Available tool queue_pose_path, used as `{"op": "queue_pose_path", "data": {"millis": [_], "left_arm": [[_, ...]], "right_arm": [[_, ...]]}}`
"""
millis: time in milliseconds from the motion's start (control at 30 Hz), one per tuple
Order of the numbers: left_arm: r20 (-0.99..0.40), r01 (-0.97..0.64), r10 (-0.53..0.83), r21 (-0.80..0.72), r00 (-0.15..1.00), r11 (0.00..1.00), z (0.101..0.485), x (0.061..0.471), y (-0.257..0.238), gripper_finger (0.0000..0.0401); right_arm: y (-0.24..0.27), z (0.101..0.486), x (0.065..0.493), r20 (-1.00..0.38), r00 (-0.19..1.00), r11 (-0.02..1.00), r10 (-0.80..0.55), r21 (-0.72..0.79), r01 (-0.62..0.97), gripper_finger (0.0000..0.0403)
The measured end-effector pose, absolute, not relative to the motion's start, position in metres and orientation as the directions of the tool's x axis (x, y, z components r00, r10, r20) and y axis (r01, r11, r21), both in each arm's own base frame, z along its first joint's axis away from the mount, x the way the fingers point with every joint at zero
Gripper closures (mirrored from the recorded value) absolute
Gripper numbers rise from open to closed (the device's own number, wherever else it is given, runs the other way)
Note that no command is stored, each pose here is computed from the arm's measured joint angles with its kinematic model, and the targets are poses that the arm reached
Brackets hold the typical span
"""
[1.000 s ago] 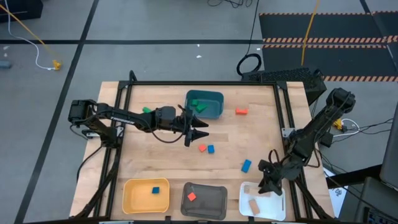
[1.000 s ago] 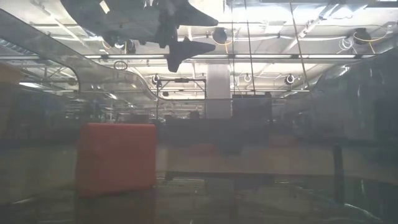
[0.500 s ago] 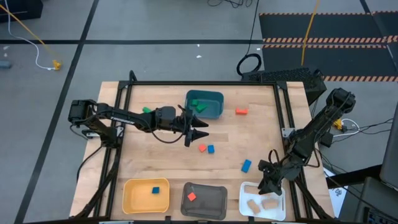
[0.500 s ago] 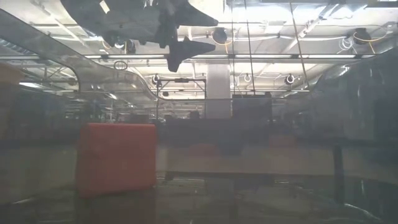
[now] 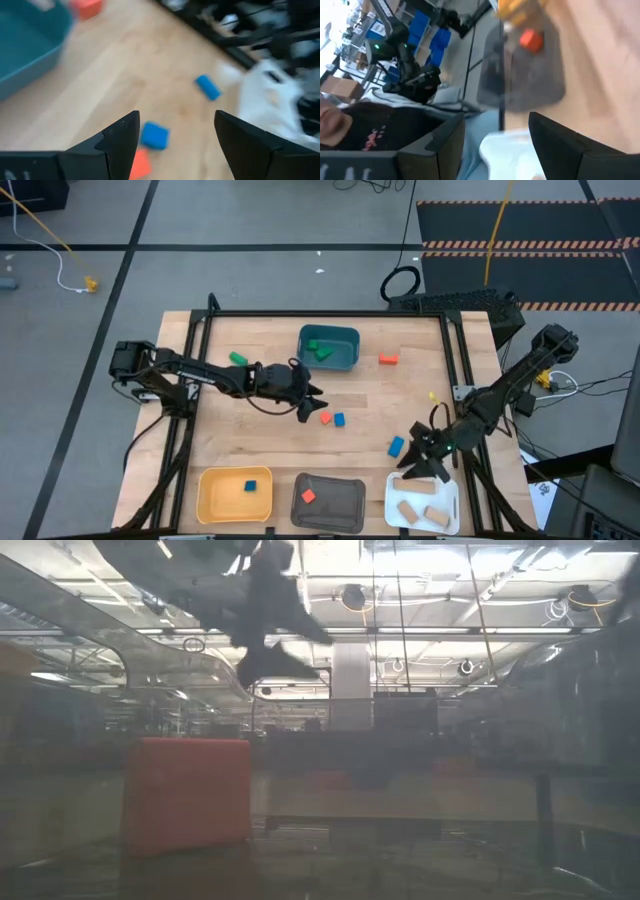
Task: Sort & place blocks by color
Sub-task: Put the green block into the blue bin
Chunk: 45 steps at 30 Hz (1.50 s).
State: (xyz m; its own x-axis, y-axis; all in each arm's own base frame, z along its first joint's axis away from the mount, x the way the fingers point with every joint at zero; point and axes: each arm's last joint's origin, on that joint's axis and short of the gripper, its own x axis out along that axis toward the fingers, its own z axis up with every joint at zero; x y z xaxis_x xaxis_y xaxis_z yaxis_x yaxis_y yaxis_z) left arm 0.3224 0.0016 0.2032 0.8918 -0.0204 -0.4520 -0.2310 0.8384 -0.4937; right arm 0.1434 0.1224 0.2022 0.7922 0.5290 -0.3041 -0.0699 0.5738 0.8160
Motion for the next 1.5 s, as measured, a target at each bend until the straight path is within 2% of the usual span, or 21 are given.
{"op": "queue_pose_path", "data": {"millis": [200,433,600,800,933,1067,1167,1300,1433,1500], "left_arm": [[-0.595,-0.439,0.114,-0.436,0.795,0.786,0.189,0.313,0.004,0.0144],[-0.78,-0.684,0.238,-0.305,0.579,0.663,0.171,0.293,0.032,0.0144],[-0.831,-0.749,0.263,-0.248,0.491,0.614,0.17,0.28,0.05,0.0144],[-0.82,-0.77,0.302,-0.239,0.487,0.592,0.19,0.264,0.067,0.0144],[-0.837,-0.776,0.322,-0.176,0.442,0.606,0.203,0.244,0.077,0.0144],[-0.885,-0.822,0.323,-0.108,0.337,0.56,0.208,0.221,0.086,0.0144],[-0.926,-0.879,0.312,-0.043,0.214,0.475,0.206,0.204,0.094,0.0144],[-0.95,-0.957,0.296,-0.011,0.101,0.291,0.203,0.188,0.104,0.0144],[-0.921,-0.992,0.387,0.0,0.05,0.128,0.204,0.185,0.111,0.0144],[-0.901,-0.996,0.432,0.0,0.036,0.084,0.205,0.186,0.113,0.0144]], "right_arm": [[0.103,0.209,0.152,-0.266,0.859,0.717,0.438,0.679,-0.155,0.0191],[0.082,0.214,0.161,-0.236,0.912,0.821,0.335,0.549,-0.159,0.0191],[0.066,0.218,0.164,-0.215,0.942,0.847,0.257,0.519,-0.113,0.019],[0.048,0.22,0.164,-0.217,0.971,0.89,0.104,0.457,0.007,0.019],[0.038,0.221,0.163,-0.219,0.975,0.946,-0.026,0.311,0.095,0.019],[0.033,0.221,0.163,-0.213,0.97,0.98,-0.118,0.133,0.149,0.019],[0.032,0.221,0.164,-0.214,0.965,0.985,-0.153,0.041,0.165,0.019],[0.031,0.221,0.164,-0.212,0.964,0.986,-0.163,-0.003,0.166,0.019],[0.032,0.221,0.164,-0.212,0.964,0.984,-0.161,0.038,0.173,0.019],[0.032,0.221,0.164,-0.213,0.964,0.982,-0.161,0.065,0.178,0.019]]}}
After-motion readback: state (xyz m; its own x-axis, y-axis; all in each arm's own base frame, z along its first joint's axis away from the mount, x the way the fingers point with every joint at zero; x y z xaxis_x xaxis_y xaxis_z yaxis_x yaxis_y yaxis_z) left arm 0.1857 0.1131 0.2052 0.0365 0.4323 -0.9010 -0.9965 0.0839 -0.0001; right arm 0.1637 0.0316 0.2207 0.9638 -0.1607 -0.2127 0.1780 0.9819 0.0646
